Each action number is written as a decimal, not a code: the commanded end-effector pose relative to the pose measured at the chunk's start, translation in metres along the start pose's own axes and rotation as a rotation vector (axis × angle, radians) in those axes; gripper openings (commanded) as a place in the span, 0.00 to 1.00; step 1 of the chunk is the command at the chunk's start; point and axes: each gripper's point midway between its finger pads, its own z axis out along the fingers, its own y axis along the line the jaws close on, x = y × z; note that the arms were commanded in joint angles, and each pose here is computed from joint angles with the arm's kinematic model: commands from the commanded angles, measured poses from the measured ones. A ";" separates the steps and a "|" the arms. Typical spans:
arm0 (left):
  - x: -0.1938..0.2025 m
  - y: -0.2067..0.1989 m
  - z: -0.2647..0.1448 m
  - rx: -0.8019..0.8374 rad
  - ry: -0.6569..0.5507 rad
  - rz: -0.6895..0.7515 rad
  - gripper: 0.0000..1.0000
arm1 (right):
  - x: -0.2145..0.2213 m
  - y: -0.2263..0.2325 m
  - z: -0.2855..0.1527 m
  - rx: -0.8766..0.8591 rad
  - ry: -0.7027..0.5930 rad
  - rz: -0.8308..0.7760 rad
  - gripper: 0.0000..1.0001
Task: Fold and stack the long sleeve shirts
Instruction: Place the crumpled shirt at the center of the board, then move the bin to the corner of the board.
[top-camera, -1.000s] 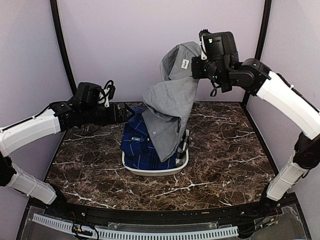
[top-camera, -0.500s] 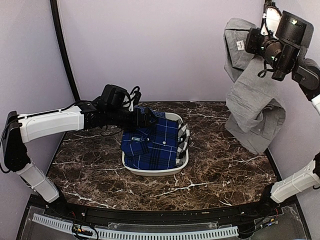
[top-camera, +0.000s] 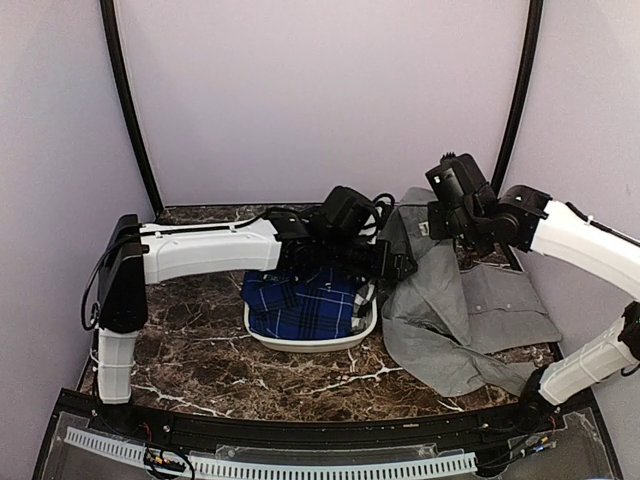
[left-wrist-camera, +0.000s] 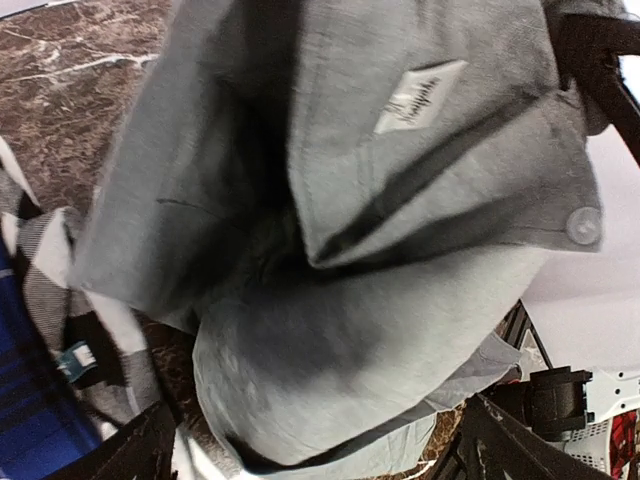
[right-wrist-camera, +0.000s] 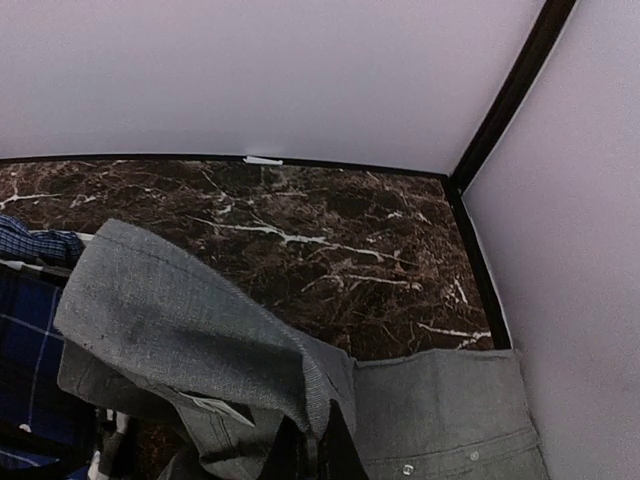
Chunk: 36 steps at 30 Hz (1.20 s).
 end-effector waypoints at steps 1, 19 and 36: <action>0.012 -0.004 0.026 -0.069 0.032 0.026 0.99 | 0.042 -0.033 0.010 0.078 0.103 0.118 0.00; 0.042 0.059 0.084 -0.350 0.052 -0.085 0.98 | 0.113 -0.029 0.028 0.049 0.261 0.140 0.00; 0.062 0.185 0.015 -0.567 0.128 -0.183 0.98 | 0.114 0.000 0.044 -0.027 0.277 0.129 0.00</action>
